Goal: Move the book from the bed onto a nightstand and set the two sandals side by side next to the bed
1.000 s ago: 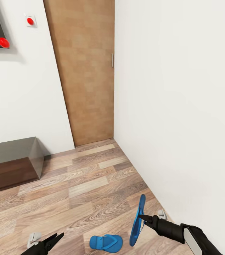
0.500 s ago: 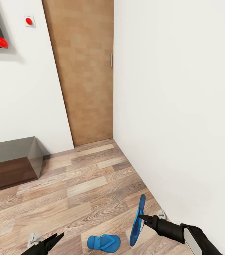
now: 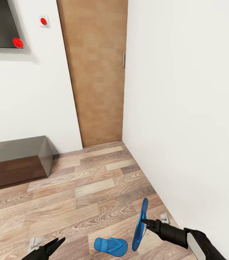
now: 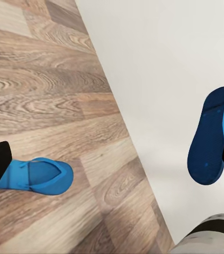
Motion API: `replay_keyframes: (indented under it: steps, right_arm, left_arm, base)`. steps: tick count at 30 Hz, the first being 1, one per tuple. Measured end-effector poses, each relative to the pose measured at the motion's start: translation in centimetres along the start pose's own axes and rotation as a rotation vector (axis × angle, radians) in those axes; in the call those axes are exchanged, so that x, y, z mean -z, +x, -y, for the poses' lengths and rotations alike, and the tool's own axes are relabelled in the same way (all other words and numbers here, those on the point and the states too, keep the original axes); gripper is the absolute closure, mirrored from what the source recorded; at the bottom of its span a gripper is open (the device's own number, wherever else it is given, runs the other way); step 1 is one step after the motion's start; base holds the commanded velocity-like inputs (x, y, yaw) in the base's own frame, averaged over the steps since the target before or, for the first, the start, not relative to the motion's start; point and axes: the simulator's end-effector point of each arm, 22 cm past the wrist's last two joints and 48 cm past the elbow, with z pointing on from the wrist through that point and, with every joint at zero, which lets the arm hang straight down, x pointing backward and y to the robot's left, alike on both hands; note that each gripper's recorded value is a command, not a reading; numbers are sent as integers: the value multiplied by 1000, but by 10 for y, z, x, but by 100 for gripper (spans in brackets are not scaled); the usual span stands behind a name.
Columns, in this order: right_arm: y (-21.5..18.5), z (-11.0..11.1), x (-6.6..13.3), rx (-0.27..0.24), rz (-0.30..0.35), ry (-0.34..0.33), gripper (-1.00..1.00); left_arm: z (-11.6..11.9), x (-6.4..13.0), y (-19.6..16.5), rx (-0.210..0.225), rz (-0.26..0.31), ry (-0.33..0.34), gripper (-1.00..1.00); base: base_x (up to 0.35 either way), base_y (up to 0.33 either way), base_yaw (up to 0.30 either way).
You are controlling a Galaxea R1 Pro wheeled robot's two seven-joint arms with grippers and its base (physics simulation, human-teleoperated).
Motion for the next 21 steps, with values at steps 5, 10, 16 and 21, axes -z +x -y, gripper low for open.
replay_keyframes:
  steps: [5, 10, 16, 21]
  right_arm:
    - [0, 0, 0, -1, 0, 0, 100]
    - [0, 1, 0, -2, 0, 0, 100]
    - [0, 1, 0, -3, 0, 0, 100]
    - [0, 1, 0, -4, 1, -1, 100]
  left_arm:
    - [0, 0, 0, 0, 0, 0, -100]
    - [0, 0, 1, 2, -1, -1, -100]
    - [0, -1, 0, 2, 0, 0, -100]
    - [1, -1, 0, 4, 1, 3, -100]
  base:
    - [0, 0, 101]
    - [0, 0, 95]
    - [0, 0, 14]
    - [0, 0, 2]
